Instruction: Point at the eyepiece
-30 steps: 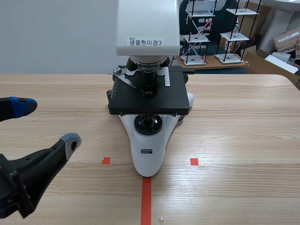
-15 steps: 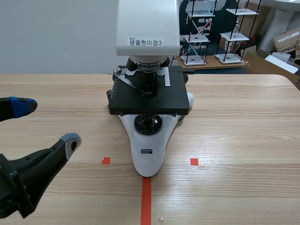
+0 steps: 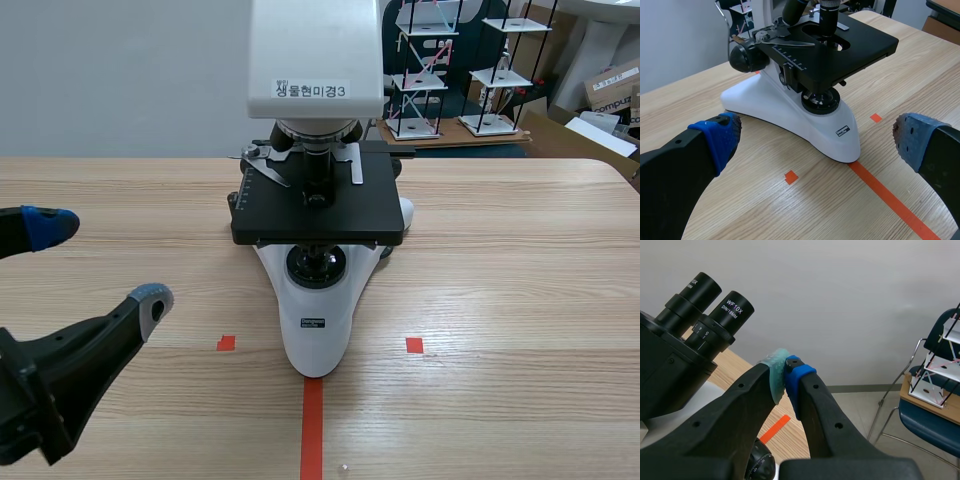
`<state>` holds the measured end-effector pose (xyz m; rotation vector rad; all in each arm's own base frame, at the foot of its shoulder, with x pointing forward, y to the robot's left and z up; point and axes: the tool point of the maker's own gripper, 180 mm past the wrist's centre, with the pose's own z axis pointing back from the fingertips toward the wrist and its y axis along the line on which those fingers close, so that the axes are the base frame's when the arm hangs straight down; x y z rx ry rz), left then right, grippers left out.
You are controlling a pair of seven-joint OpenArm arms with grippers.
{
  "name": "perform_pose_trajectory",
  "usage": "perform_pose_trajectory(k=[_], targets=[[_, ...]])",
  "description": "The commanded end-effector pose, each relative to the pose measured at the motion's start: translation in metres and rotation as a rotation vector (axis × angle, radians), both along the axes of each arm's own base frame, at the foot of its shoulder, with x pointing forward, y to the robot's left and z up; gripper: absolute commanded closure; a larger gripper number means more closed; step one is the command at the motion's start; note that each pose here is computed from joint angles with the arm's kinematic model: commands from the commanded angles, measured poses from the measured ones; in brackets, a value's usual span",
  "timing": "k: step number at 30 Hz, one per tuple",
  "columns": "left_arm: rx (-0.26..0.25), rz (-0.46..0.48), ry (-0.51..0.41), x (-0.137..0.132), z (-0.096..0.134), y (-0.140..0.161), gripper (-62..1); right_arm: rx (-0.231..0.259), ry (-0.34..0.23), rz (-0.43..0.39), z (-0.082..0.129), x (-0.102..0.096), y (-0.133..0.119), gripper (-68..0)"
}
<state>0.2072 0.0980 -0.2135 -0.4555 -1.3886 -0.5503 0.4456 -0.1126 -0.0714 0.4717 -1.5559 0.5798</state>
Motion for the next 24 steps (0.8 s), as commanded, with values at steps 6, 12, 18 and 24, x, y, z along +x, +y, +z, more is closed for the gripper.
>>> perform_pose_trajectory(k=[6,12,18,24], targets=[[-0.026,-0.007,-0.021,0.0002,0.0072,-0.0039,-62.3,0.013,-0.051,0.024,0.0197,-0.0023,0.0045,-1.5],[-0.026,-0.007,-0.021,0.0002,0.0072,-0.0039,-62.3,0.008,-0.054,0.04,0.0195,-0.0042,0.0068,-1.5],[-0.026,-0.007,-0.021,0.0002,0.0072,-0.0039,-62.3,0.006,-0.054,0.044,0.0194,-0.0047,0.0074,-1.5],[-0.025,-0.006,-0.021,0.0002,0.0072,-0.0038,-62.3,0.006,-0.054,0.044,0.0193,-0.0047,0.0076,-1.5]])
